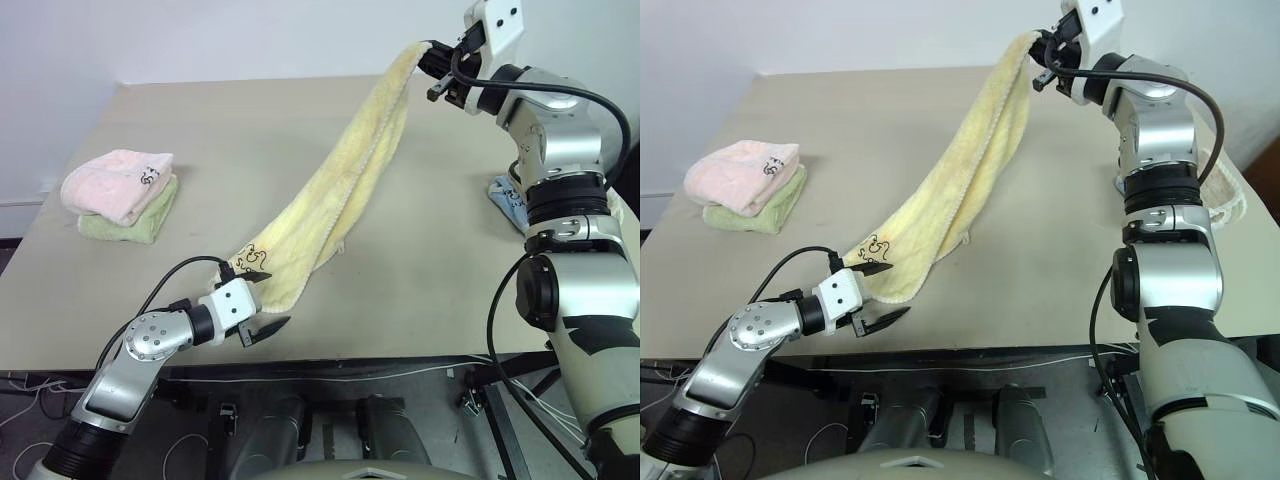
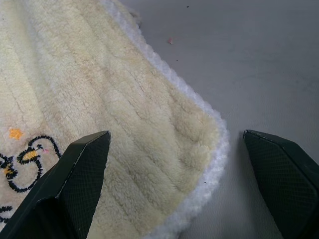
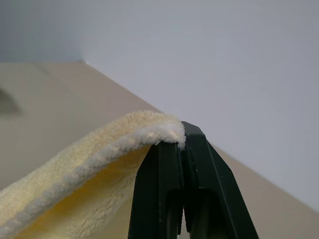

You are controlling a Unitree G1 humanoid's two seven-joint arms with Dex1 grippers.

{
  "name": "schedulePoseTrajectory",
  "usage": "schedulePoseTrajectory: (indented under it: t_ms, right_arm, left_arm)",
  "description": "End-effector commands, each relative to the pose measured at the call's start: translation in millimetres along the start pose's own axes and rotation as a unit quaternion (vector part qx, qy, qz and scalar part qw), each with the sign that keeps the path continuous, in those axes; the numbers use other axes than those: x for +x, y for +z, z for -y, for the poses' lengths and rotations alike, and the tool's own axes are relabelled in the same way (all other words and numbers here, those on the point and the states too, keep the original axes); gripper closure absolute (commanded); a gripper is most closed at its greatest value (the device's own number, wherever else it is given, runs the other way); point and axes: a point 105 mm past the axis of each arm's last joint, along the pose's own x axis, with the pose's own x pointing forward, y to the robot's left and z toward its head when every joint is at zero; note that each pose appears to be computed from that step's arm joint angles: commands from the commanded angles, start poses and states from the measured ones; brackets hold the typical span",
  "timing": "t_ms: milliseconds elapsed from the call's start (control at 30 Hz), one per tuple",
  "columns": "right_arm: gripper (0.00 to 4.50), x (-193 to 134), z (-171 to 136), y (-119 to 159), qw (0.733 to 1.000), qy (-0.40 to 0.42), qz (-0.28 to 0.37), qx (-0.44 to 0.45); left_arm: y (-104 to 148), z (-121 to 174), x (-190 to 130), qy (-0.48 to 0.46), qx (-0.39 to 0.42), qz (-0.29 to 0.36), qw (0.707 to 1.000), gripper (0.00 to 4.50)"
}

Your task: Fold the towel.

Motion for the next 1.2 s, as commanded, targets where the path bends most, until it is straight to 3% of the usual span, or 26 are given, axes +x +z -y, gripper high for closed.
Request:
schedulePoseTrajectory:
  t_ms: [33, 100, 200, 400, 567, 700, 933, 1033, 1200]
  right_arm:
    - [4.49, 0.9, 3.2, 20.6, 0.999, -0.007, 0.029, -0.02]
    - [4.49, 0.2, 3.5, 20.1, 0.999, -0.008, 0.03, -0.019]
    - [4.5, -1.2, 4.1, 19.6, 0.999, -0.01, 0.031, -0.016]
    - [4.5, 0.3, -0.4, 12.6, 0.999, -0.01, 0.032, -0.003]
    - [4.5, -0.5, -1.8, 8.0, 1.0, -0.009, 0.025, -0.011]
    - [4.5, -2.7, 3.1, 10.0, 0.999, -0.018, 0.027, -0.011]
    - [4.5, -4.6, 3.4, 4.7, 0.999, -0.021, 0.02, -0.013]
    - [4.5, -4.0, 2.9, 4.4, 1.0, -0.021, 0.021, -0.011]
    - [4.5, -4.1, 3.3, 5.1, 0.999, -0.023, 0.023, -0.011]
  left_arm:
    - [-1.3, 2.1, 2.9, -0.015, 0.009, -0.009, 1.0, 0.0]
    - [0.6, 0.1, 5.1, -0.018, 0.005, -0.009, 1.0, 0.0]
    - [2.4, -3.2, 7.4, -0.021, -0.009, -0.01, 1.0, 0.57]
    - [0.7, -12.3, 12.5, -0.012, -0.031, -0.014, 0.999, 2.47]
    - [14.1, -13.9, 10.0, -0.018, -0.042, 0.024, 0.999, 4.12]
    - [11.2, -22.1, 3.3, -0.005, -0.048, 0.025, 0.999, 4.12]
    - [32.3, -40.4, -11.8, 0.016, -0.106, 0.097, 0.989, 4.12]
    - [29.8, -35.7, -14.3, -0.009, -0.157, 0.101, 0.982, 4.12]
    - [23.1, -51.5, -16.4, 0.039, -0.22, 0.105, 0.969, 4.12]
